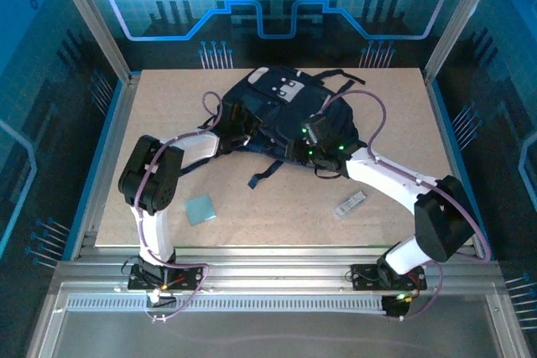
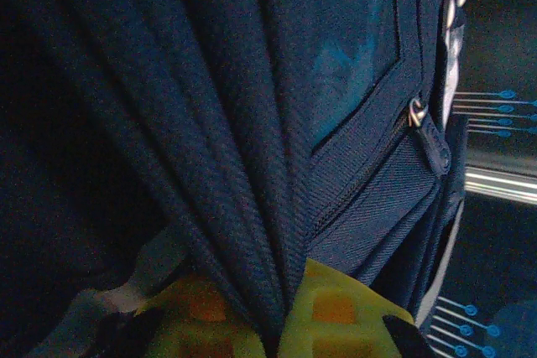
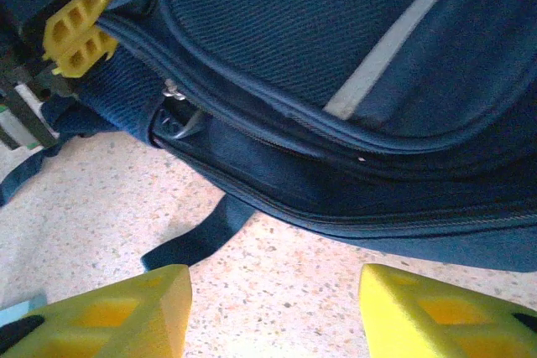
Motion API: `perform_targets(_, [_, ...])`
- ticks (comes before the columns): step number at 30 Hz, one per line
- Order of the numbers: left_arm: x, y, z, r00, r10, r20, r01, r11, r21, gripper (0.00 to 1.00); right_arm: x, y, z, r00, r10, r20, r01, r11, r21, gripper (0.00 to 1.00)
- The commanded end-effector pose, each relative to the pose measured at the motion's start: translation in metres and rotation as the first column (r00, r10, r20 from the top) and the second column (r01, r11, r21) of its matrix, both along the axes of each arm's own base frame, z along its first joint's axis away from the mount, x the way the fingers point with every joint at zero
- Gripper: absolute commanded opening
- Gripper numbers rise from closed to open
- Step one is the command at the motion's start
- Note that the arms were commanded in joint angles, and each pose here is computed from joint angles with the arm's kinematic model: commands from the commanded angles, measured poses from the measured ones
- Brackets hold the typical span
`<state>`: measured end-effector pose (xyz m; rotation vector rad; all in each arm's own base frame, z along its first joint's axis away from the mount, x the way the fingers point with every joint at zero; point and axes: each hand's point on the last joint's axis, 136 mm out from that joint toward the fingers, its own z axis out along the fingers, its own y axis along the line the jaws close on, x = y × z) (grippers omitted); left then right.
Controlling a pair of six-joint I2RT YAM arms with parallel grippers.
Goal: Pack the student bag
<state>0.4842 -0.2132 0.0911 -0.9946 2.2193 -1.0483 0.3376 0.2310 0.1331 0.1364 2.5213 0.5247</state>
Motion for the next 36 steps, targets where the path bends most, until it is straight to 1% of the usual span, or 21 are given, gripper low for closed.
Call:
perform_targets(1, [0.004,-0.011,0.012,0.999,0.008,0.039,-0.005,0.998,-0.058,0.00,0.010,0.027,0.008,0.996,0.066,0.061,-0.069,0.997,0.046,0.56])
perform_targets(6, [-0.002,-0.019,0.041,0.995,0.069,0.071,-0.058,0.989,-0.138,0.00,0.026,0.050,0.013,0.991,0.084,0.100,-0.093,0.992,0.087,0.54])
perform_targets(12, [-0.003,-0.025,0.066,0.989,0.117,0.092,-0.093,0.969,-0.230,0.00,0.038,0.065,0.006,0.992,0.068,0.103,-0.078,0.993,0.092,0.47])
perform_targets(16, [-0.005,-0.030,0.069,0.986,0.147,0.074,-0.116,0.940,-0.322,0.00,0.047,0.064,-0.005,0.995,0.030,0.095,-0.034,0.999,0.038,0.47])
perform_targets(18, [-0.007,-0.031,0.071,0.985,0.157,0.072,-0.123,0.929,-0.350,0.00,0.051,0.062,-0.009,0.994,0.012,0.107,-0.014,1.000,0.014,0.47])
perform_targets(22, [-0.012,-0.034,0.077,0.984,0.159,0.078,-0.119,0.920,-0.373,0.00,0.064,0.052,-0.012,0.985,-0.028,0.168,0.045,0.994,-0.095,0.47])
perform_targets(25, [-0.016,-0.032,0.081,0.982,0.171,0.081,-0.129,0.917,-0.377,0.00,0.068,0.049,-0.014,0.987,-0.044,0.157,0.067,0.988,-0.141,0.47])
perform_targets(28, [-0.021,-0.034,0.091,0.981,0.167,0.095,-0.119,0.916,-0.383,0.00,0.073,0.044,-0.015,0.976,-0.079,0.203,0.118,0.975,-0.190,0.47])
perform_targets(31, [-0.025,-0.041,0.101,0.983,0.148,0.108,-0.093,0.911,-0.402,0.00,0.087,0.033,-0.015,0.963,-0.137,0.233,0.195,0.949,-0.249,0.47])
perform_targets(36, [-0.036,-0.052,0.112,0.986,0.125,0.110,-0.064,0.894,-0.443,0.00,0.107,0.025,0.001,0.917,-0.231,0.326,0.320,0.912,-0.256,0.48])
